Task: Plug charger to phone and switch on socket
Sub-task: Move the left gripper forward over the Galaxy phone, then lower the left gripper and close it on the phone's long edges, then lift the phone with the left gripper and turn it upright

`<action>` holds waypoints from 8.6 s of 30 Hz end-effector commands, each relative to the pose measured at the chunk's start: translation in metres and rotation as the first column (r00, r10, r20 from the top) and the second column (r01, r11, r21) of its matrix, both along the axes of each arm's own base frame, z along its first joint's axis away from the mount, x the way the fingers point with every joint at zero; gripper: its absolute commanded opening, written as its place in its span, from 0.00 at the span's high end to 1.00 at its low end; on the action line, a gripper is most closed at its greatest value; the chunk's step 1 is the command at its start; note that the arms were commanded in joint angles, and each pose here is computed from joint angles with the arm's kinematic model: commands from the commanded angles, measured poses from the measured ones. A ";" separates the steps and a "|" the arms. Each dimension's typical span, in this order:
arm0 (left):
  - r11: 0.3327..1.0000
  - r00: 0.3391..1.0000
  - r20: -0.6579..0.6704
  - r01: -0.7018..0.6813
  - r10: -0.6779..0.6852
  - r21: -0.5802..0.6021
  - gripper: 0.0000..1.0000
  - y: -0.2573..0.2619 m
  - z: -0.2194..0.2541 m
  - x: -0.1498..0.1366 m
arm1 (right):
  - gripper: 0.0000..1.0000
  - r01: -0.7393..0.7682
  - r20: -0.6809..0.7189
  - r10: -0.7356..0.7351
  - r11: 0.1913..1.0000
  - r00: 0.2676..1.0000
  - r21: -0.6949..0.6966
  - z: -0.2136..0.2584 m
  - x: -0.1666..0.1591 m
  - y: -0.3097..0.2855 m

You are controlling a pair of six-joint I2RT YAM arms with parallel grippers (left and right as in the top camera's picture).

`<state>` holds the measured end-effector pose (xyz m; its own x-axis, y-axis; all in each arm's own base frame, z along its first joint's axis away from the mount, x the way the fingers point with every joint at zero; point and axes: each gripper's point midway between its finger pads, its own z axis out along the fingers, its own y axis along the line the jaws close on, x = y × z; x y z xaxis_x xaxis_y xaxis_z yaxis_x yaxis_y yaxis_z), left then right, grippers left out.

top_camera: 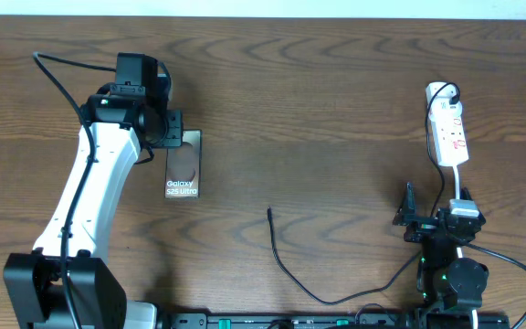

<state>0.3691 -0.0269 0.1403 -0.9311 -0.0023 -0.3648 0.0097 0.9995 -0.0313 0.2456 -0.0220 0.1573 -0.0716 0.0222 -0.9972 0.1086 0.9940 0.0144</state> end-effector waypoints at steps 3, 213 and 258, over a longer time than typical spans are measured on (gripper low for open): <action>1.000 1.000 -0.004 0.000 0.000 -0.010 0.01 -0.002 0.005 -0.002 | 0.01 0.007 0.003 -0.007 1.000 1.000 0.013 0.000 0.000 -0.001; 0.999 0.944 -0.330 -0.034 0.033 0.005 0.63 -0.006 -0.170 -0.033 | 0.01 0.007 0.003 -0.007 1.000 1.000 0.013 0.000 0.000 -0.001; 0.998 0.985 -0.174 -0.025 0.015 -0.056 0.93 -0.015 -0.084 -0.004 | 0.01 0.007 0.004 -0.007 1.000 1.000 0.013 0.000 0.000 -0.001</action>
<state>0.3572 -0.0344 0.0362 -0.9870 -0.0348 -0.1567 -0.0288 0.9988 -0.0409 0.2456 -0.0220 0.1573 -0.0716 0.0222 -0.9972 0.1086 0.9940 0.0144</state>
